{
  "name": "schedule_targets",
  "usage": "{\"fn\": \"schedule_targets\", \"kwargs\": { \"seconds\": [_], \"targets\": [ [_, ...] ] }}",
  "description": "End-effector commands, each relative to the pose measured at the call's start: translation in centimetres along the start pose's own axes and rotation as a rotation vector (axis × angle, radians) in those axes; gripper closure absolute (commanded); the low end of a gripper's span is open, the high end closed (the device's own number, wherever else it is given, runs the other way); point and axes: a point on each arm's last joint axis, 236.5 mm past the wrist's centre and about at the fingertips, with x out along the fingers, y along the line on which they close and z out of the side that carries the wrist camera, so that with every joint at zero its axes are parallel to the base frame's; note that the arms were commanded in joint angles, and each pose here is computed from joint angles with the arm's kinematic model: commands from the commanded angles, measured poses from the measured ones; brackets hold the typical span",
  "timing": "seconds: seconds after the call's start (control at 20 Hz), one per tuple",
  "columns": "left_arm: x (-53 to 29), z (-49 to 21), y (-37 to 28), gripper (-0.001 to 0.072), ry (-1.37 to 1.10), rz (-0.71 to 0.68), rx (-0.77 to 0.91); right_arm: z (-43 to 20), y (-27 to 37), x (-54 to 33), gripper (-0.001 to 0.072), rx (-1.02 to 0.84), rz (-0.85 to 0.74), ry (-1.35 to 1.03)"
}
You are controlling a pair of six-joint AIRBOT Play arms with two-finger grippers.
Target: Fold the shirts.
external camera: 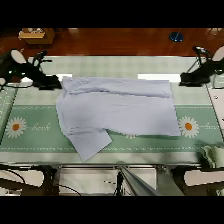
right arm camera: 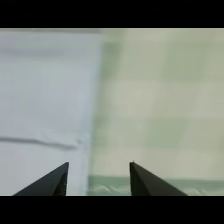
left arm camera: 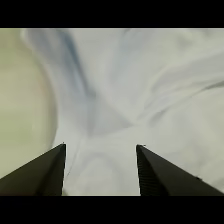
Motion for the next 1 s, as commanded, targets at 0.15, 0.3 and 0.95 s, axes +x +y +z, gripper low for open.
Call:
{"fn": "schedule_targets", "kwargs": {
  "seconds": [0.15, 0.3, 0.95],
  "targets": [
    [-1.4, -13.4, 1.4, 0.0265, 0.107, -0.174, -0.255, -9.9, -6.6, -2.7, 0.0288, 0.266, -0.035, 0.044],
    [-0.1, -19.1, -0.4, 0.0176, 0.113, -0.214, -0.255, -11.3, -4.4, -2.0, 0.0249, 0.345, 0.133, -0.075],
    [4.2, -23.0, -5.5, 0.0141, 0.188, -0.342, -0.233, -11.1, 0.8, -3.3, 0.0222, 0.384, 0.453, -0.152]
  ]
}}
